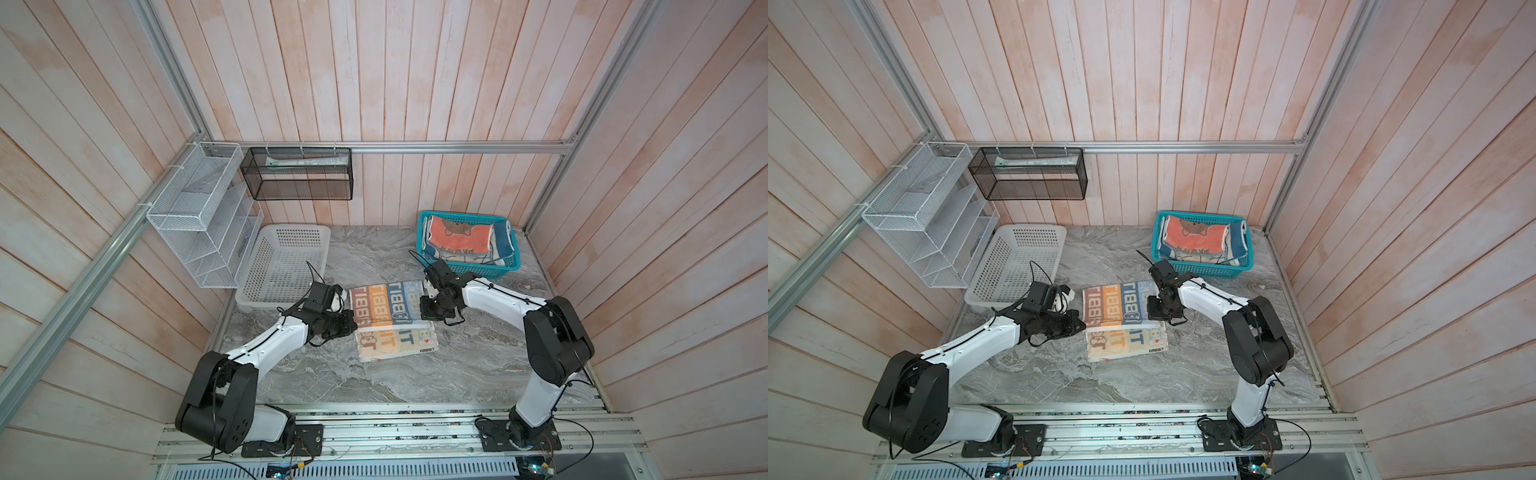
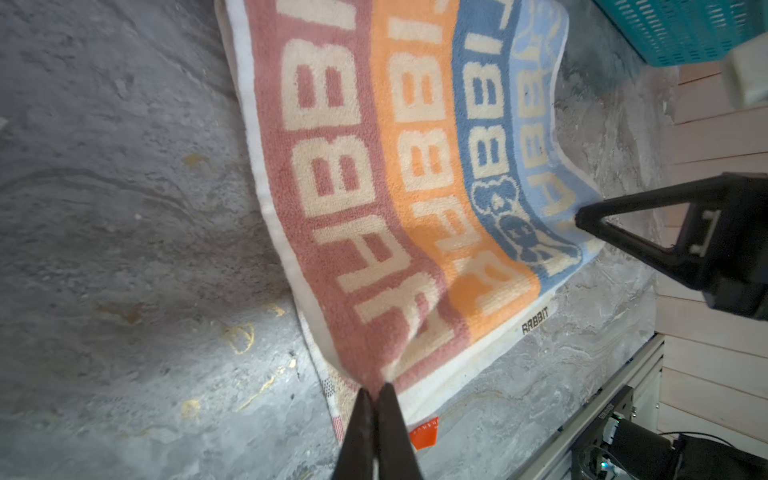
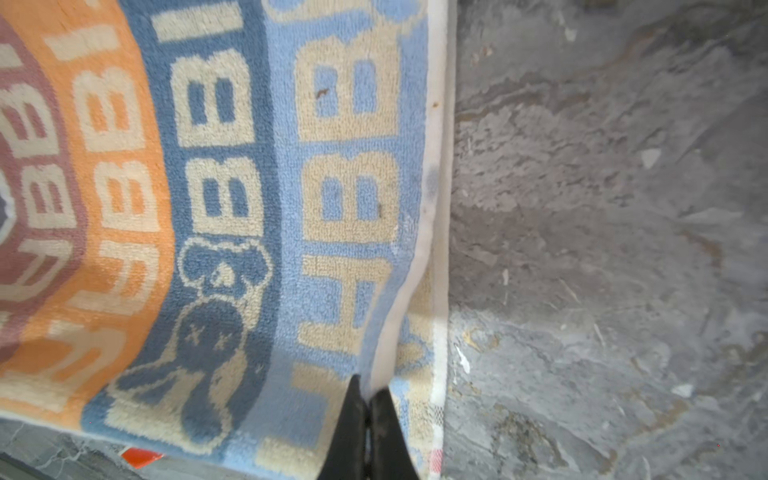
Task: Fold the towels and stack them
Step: 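Grasp the striped towel's far corners with both grippers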
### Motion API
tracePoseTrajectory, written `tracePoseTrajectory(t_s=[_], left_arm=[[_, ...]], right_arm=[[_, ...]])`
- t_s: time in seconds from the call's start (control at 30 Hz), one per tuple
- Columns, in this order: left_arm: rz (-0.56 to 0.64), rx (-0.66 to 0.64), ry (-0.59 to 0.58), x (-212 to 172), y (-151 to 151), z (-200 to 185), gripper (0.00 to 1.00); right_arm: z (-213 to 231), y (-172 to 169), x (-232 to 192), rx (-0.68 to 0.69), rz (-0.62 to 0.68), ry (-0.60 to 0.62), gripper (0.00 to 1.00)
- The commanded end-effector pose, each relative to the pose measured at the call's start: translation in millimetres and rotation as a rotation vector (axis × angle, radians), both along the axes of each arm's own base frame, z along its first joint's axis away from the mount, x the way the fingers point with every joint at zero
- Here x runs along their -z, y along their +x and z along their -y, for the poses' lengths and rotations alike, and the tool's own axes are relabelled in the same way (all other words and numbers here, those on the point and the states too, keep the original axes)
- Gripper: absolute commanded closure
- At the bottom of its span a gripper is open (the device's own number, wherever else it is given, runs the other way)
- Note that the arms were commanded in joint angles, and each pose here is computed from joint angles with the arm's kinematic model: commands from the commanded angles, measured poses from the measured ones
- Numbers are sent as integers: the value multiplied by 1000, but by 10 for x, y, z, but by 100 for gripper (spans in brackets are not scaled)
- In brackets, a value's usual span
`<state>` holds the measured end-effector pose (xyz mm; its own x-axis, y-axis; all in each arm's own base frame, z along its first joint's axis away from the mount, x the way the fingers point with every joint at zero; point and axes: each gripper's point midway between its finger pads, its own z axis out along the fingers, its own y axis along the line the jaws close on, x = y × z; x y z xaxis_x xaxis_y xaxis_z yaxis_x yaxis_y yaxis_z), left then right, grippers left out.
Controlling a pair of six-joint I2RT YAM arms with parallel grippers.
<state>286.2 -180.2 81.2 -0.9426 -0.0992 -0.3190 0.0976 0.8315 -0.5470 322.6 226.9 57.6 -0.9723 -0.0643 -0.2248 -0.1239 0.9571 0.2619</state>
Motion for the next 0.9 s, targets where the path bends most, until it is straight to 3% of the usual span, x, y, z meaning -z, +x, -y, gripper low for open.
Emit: tracePoseTrajectory(t_s=[0.0, 0.27, 0.53, 0.67, 0.87], left_arm=[[50, -15, -42, -181, 44, 69, 100], [54, -16, -34, -320, -111, 125, 100], [-107, -10, -22, 359, -501, 215, 100], [-131, -14, -19, 481, -515, 222, 100], [-96, -17, 5, 302, -433, 213, 100]], right_arm=[[36, 145, -181, 29, 63, 15, 100], [104, 96, -426, 13, 80, -5, 100], [174, -342, 38, 24, -34, 39, 100], [138, -427, 155, 11, -62, 37, 100], [163, -383, 24, 2, -23, 14, 100]])
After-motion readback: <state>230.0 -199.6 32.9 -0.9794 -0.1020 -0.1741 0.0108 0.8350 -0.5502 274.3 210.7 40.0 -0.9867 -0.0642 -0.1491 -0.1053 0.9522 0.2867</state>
